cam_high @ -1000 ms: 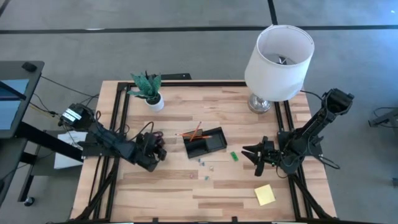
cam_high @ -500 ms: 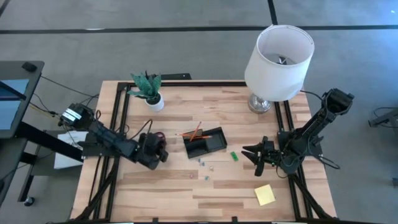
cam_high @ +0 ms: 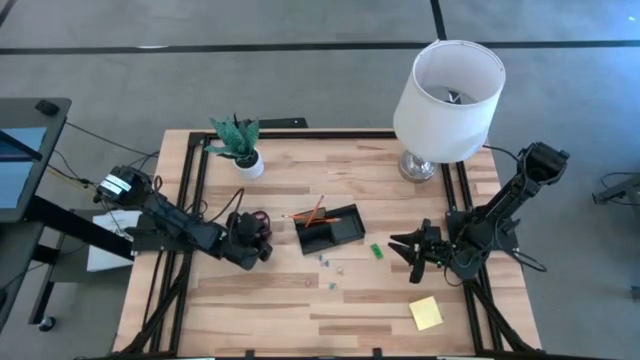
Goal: Pick and place office supplies into organizer
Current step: Put the black scissors into the black desk organizer
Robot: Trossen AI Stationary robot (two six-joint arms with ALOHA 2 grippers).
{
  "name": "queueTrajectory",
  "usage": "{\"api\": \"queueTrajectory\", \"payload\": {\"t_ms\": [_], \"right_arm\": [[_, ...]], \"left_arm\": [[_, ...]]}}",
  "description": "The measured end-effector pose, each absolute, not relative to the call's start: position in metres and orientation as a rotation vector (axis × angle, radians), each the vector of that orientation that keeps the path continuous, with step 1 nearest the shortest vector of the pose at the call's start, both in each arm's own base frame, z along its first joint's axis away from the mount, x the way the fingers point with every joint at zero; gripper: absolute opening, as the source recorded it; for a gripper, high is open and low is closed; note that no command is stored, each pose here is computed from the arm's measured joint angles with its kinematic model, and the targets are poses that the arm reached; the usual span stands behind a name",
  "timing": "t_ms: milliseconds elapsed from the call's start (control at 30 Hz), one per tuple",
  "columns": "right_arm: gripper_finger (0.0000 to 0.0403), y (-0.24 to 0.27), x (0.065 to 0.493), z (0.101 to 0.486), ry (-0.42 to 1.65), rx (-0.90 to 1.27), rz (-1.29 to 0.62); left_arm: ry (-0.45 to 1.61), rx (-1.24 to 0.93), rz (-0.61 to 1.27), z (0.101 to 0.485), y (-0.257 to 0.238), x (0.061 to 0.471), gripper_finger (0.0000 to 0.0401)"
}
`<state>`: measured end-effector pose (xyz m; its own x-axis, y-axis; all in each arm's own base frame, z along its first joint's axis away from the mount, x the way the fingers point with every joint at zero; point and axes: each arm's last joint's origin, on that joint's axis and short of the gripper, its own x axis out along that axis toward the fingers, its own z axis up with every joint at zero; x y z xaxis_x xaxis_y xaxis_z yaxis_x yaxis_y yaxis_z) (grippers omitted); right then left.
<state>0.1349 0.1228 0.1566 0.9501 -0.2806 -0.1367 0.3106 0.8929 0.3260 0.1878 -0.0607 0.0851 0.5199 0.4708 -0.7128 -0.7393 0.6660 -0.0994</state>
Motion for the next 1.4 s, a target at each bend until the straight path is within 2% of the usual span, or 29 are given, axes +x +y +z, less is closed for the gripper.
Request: {"api": "queueTrajectory", "payload": {"t_ms": [200,467,667,867,1100,1333,1400], "right_arm": [[0.0113,0.123,0.135,0.157,0.087,0.352,-0.307],[0.0113,0.123,0.135,0.157,0.087,0.352,-0.307],[0.0113,0.123,0.135,0.157,0.087,0.352,-0.307],[0.0113,0.123,0.135,0.157,0.087,0.352,-0.307],[0.0113,0.123,0.135,0.156,0.089,0.37,-0.301],[0.0113,0.124,0.135,0.156,0.097,0.387,-0.283],[0.0113,0.124,0.135,0.156,0.097,0.387,-0.284]], "left_arm": [[0.733,-0.423,0.776,0.084,-0.056,0.187,0.0107],[0.716,-0.442,0.806,0.085,-0.049,0.191,0.0021],[0.691,-0.421,0.797,0.086,-0.05,0.193,0.002],[0.671,-0.41,0.718,0.1,-0.063,0.211,0.0001],[0.629,-0.388,0.663,0.115,-0.076,0.224,0.0004],[0.717,-0.36,0.617,0.112,-0.075,0.222,0.0002],[0.749,-0.366,0.601,0.112,-0.076,0.221,0.0014]]}}
